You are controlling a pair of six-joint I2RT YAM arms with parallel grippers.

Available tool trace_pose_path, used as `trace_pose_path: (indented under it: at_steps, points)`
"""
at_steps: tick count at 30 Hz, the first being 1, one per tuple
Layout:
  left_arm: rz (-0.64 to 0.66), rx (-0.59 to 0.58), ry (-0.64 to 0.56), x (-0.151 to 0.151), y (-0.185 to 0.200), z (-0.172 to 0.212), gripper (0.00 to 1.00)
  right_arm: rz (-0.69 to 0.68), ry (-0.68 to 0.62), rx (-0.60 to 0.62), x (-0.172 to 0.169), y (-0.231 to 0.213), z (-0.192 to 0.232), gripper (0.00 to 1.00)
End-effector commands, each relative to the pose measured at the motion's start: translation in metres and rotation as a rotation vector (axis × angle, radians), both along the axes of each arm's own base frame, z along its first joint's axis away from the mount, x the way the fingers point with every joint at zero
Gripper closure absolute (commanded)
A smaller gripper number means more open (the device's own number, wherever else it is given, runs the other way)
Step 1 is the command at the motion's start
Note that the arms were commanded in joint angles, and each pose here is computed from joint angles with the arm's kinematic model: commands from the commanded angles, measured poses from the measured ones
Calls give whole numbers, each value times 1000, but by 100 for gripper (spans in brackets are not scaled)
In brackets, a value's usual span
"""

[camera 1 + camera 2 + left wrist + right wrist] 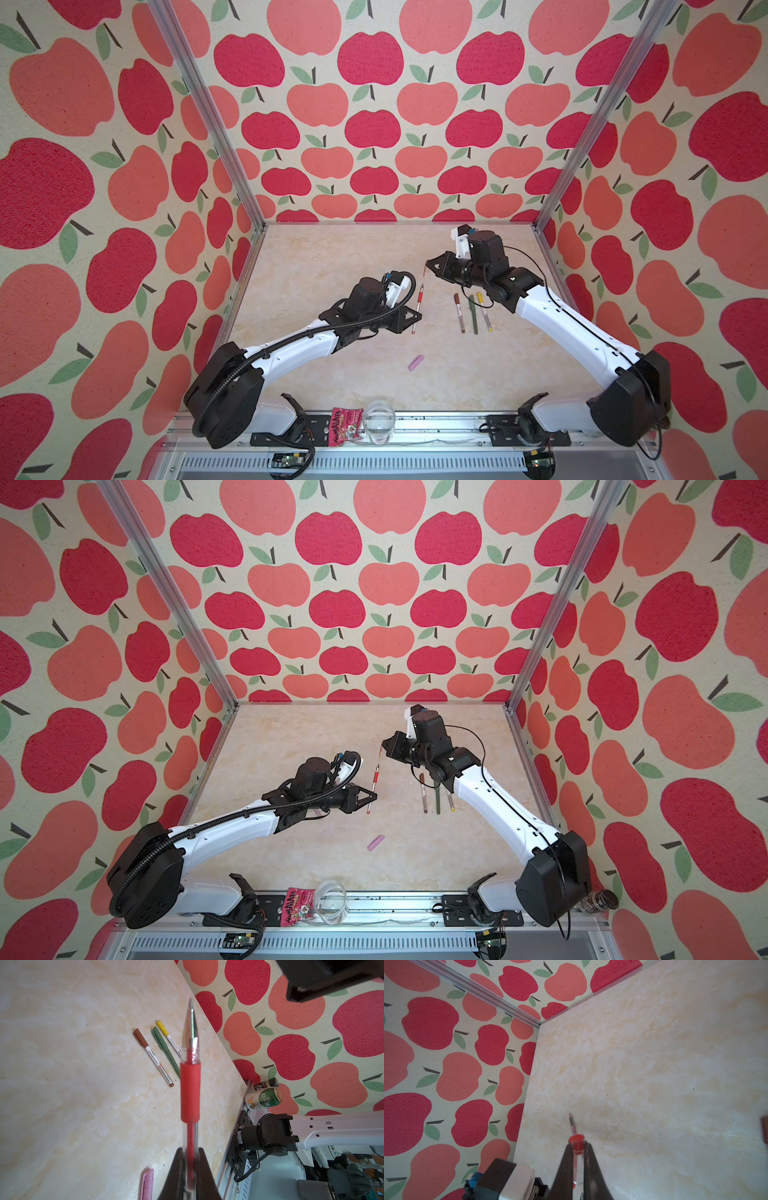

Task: Insert the pens into the pen caps
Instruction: 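Lift the clear-red cap with the right gripper toward the red pen tip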

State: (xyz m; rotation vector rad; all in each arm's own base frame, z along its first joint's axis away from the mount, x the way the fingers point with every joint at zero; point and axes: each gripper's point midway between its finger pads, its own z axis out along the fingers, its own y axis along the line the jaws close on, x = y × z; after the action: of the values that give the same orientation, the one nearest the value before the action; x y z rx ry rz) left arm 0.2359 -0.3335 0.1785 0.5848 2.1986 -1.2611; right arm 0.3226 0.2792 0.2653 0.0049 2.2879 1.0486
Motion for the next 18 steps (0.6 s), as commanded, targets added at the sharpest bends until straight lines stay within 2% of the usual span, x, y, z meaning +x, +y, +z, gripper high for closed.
trace_pose_path:
  at_steps: [1, 18]
  points:
    - [-19, -28, -21, 1, -7, 13, 100, 14, 1, 20, -3, 7, 1, 91]
    - [-11, -31, -35, 3, -6, 17, 100, 37, 41, -16, -11, 15, -25, 92]
